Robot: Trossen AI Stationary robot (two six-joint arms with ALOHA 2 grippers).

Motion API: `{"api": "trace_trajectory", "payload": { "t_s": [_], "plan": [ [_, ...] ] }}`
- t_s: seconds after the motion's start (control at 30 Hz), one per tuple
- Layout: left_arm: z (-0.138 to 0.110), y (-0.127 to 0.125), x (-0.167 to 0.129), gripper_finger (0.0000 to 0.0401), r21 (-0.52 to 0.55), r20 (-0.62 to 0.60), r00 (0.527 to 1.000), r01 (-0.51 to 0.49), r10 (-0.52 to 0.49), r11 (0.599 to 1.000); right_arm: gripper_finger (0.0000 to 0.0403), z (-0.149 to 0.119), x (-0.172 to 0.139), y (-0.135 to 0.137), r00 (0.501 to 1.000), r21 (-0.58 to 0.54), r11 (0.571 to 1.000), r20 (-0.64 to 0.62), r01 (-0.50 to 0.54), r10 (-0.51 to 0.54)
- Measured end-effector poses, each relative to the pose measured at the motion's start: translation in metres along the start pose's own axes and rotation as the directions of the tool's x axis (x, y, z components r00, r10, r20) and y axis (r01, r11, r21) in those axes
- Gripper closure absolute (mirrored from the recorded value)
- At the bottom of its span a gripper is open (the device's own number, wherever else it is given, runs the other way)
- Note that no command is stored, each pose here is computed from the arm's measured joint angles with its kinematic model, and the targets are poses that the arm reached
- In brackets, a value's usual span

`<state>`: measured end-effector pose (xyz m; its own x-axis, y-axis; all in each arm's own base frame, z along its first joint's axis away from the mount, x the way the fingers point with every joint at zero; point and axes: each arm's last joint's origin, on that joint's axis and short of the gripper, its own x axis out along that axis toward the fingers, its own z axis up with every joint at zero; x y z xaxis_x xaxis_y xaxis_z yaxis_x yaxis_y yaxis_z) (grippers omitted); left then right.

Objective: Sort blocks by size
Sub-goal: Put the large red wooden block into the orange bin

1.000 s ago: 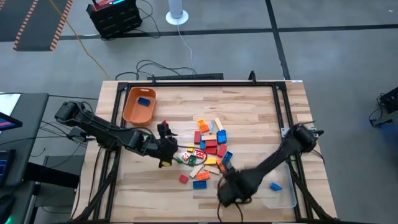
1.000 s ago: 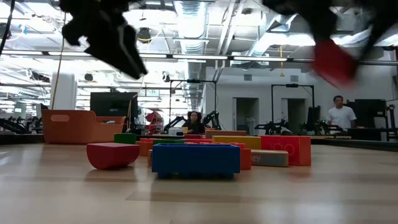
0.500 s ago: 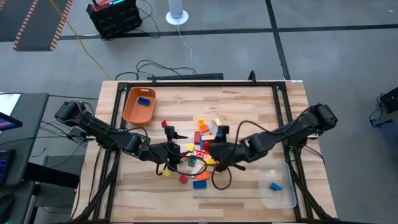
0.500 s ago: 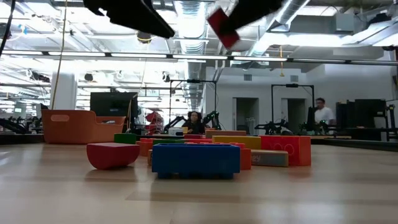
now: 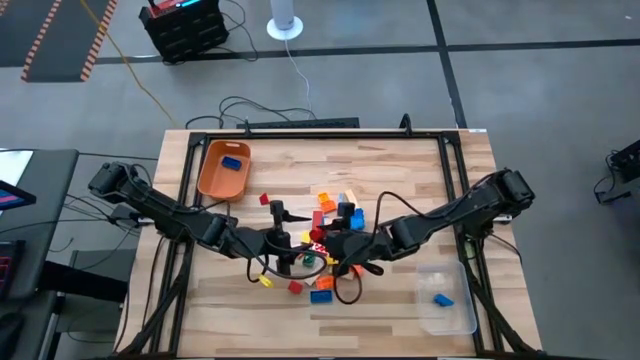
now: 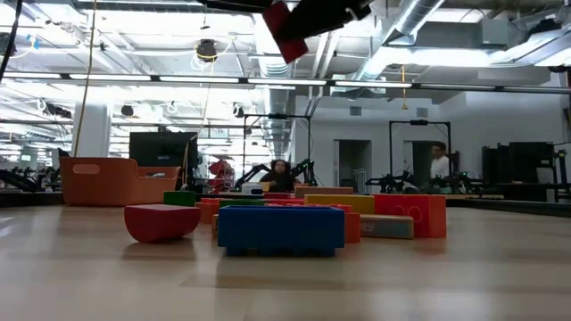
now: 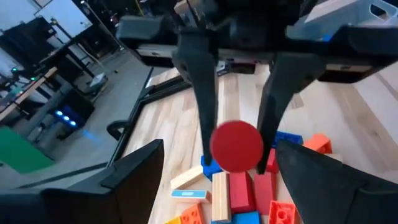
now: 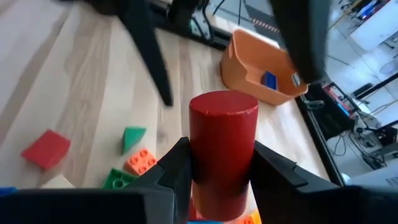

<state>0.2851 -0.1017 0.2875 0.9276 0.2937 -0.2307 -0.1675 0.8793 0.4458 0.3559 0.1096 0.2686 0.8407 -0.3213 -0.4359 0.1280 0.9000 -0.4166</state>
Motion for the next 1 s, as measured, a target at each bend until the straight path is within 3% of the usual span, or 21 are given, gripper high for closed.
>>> {"api": "trace_trajectory", "payload": {
  "t_s": [0.43, 1.0],
  "plan": [
    [0.0008, 0.0002, 0.0, 0.0108, 0.021, 0.007, 1.0, -0.002, 0.002, 1.0, 0.0249, 0.0108, -0.0013, -0.001, 0.995, 0.002, 1.0, 0.095, 0.013, -0.013],
    [0.0057, 0.0017, -0.0002, 0.0262, -0.002, 0.05, 0.999, -0.015, 0.015, 1.0, 0.0234, 0.0113, -0.0014, -0.0009, 0.995, 0.005, 1.0, 0.102, -0.007, 0.006]
  ]
}}
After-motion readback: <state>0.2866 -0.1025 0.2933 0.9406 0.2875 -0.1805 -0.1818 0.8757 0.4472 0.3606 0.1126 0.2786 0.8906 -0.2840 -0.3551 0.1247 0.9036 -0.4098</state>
